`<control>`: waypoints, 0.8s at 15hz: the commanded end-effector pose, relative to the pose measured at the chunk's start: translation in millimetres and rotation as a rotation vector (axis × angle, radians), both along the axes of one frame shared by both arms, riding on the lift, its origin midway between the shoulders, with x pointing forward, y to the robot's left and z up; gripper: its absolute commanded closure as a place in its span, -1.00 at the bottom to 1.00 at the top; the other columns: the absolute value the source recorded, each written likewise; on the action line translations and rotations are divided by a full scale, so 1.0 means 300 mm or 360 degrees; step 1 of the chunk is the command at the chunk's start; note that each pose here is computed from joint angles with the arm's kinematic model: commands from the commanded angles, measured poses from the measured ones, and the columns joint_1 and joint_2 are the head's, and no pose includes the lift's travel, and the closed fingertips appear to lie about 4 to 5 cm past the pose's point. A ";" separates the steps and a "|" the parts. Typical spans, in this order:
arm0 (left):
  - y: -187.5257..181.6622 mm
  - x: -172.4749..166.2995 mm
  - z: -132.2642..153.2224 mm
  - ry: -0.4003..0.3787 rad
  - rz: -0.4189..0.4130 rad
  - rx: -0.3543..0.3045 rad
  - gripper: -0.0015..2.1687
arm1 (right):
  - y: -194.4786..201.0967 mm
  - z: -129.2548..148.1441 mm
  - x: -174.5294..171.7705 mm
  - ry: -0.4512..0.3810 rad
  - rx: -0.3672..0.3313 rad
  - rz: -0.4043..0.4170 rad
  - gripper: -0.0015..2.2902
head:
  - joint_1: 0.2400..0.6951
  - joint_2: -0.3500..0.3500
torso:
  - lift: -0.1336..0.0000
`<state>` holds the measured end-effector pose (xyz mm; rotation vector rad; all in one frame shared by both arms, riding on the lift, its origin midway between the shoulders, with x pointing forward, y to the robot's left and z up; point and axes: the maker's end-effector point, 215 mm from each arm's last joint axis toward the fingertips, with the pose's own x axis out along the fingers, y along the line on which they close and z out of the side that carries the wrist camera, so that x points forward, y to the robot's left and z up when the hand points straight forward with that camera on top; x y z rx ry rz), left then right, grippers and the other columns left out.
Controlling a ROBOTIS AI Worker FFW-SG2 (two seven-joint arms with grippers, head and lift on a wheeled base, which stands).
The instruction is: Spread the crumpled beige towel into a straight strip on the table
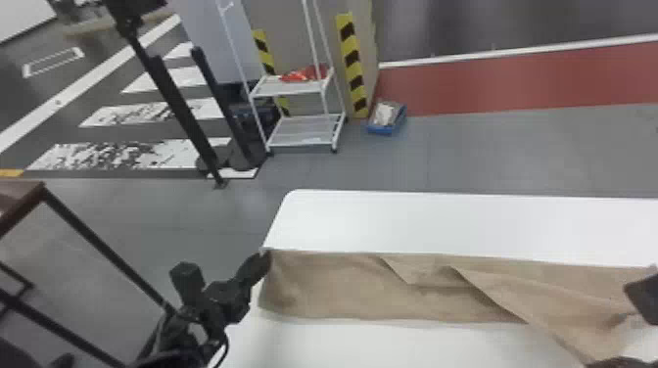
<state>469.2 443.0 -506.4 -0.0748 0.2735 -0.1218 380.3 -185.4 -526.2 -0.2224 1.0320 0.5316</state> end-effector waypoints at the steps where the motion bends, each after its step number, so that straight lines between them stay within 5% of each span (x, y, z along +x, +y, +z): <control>1: -0.005 -0.003 0.012 -0.0020 -0.0017 0.0005 0.57 | -0.078 0.059 -0.017 -0.0052 0.0102 -0.0081 0.29 | 1.00 0.95 | 1.00; 5: 0.059 -0.043 0.043 -0.0065 0.0007 0.0011 0.57 | -0.232 0.134 -0.067 -0.0136 0.0242 -0.0183 0.29 | 1.00 0.83 | 1.00; 12: 0.087 -0.064 0.057 -0.0085 0.0014 0.0016 0.57 | -0.398 0.173 -0.103 -0.0211 0.0321 -0.0315 0.29 | 1.00 0.73 | 1.00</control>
